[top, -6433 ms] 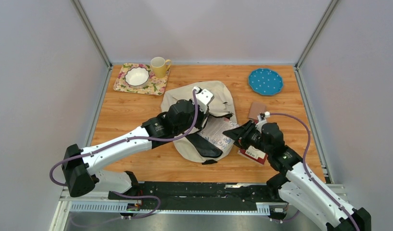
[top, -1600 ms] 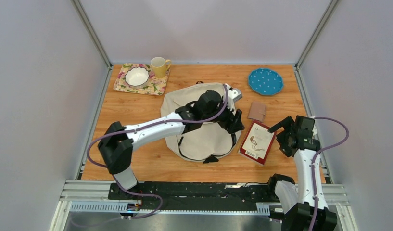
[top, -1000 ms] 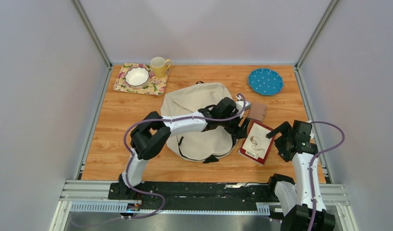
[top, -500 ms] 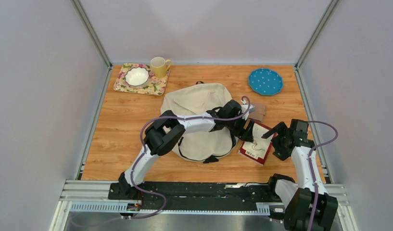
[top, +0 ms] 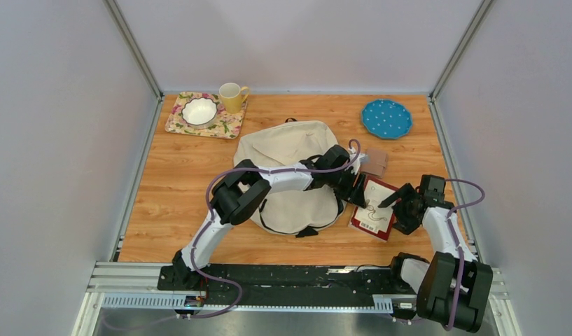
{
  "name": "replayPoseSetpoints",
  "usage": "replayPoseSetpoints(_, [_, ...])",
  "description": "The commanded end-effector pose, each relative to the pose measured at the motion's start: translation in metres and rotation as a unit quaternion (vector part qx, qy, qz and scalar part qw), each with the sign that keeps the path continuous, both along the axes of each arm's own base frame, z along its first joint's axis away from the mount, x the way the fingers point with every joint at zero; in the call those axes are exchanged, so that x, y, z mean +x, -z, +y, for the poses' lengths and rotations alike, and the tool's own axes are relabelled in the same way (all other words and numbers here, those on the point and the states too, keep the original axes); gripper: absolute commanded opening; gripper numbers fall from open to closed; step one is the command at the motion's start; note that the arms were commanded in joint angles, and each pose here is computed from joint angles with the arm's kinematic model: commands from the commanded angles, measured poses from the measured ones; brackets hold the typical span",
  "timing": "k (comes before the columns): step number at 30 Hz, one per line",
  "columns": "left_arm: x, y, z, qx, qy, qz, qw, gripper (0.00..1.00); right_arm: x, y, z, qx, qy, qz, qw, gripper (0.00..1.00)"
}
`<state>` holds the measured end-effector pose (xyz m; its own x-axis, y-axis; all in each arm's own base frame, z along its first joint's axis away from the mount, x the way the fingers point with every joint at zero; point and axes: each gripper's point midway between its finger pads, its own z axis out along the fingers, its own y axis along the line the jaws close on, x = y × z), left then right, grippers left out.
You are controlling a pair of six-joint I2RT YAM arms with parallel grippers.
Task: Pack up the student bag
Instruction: Pick up the book from the center of the board.
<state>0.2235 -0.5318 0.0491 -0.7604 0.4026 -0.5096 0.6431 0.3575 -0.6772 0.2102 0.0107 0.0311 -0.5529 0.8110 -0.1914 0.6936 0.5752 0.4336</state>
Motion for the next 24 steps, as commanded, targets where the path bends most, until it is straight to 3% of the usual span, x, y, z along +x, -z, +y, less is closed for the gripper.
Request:
replayPoseSetpoints(1, [-0.010,-0.042,-0.016,-0.063,0.030,0.022,0.997,0.52,0.011,-0.002,0.013,0.036,-0.026,-0.025,0.999,0.75])
replayPoseSetpoints(8, [-0.013,-0.068,-0.024,-0.106,0.043,0.025,0.993,0.52,0.009,0.000,0.022,0.060,-0.032,-0.025,0.997,0.65])
replayPoseSetpoints(15, [-0.015,-0.036,-0.016,-0.056,0.024,0.064,0.996,0.52,0.005,0.002,0.020,0.054,-0.028,-0.022,0.998,0.64])
replayPoseSetpoints(18, [-0.016,-0.029,-0.015,-0.050,0.021,0.078,0.996,0.47,0.004,0.001,0.021,0.055,-0.029,-0.023,0.998,0.64])
replayPoseSetpoints(20, [-0.017,-0.029,-0.016,-0.052,0.023,0.081,0.995,0.38,0.005,0.001,0.021,0.055,-0.029,-0.024,0.998,0.64])
replayPoseSetpoints(24, [-0.016,-0.031,-0.018,-0.056,0.026,0.085,0.994,0.37,0.005,-0.001,0.020,0.054,-0.029,-0.026,0.998,0.64])
